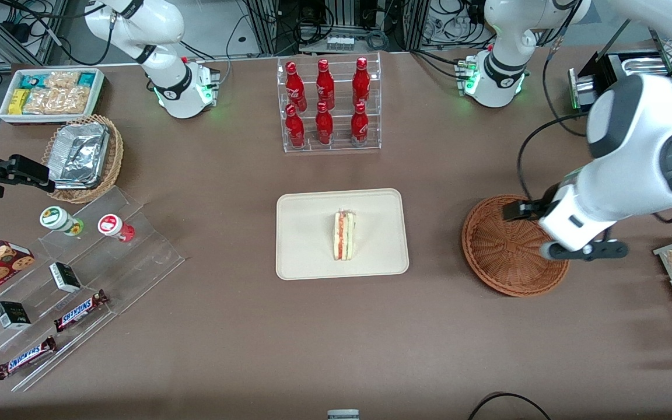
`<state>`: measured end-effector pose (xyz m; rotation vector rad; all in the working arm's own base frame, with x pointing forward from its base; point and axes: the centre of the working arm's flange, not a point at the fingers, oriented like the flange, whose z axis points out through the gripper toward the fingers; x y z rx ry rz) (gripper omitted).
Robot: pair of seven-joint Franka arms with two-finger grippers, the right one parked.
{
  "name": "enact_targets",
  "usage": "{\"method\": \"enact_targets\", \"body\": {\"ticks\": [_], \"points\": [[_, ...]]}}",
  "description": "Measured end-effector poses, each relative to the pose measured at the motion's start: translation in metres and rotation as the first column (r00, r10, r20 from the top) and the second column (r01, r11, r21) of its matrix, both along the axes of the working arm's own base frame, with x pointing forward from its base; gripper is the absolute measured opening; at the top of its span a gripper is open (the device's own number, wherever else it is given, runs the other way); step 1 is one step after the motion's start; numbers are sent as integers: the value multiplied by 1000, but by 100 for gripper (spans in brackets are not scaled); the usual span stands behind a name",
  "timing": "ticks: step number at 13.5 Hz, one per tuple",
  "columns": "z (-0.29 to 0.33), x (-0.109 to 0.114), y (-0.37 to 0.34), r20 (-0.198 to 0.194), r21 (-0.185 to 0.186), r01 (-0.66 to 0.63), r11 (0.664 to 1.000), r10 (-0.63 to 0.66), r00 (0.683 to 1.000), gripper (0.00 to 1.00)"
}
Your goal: Place sandwich from basket to tray
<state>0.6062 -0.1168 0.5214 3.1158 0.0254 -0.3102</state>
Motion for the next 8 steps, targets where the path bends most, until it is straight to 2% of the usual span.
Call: {"method": "enact_targets", "body": {"ticks": [6, 8], "points": [[48, -77, 19, -29, 55, 2, 998, 0, 1000, 100], [68, -95, 25, -33, 66, 0, 998, 2, 999, 100]]}}
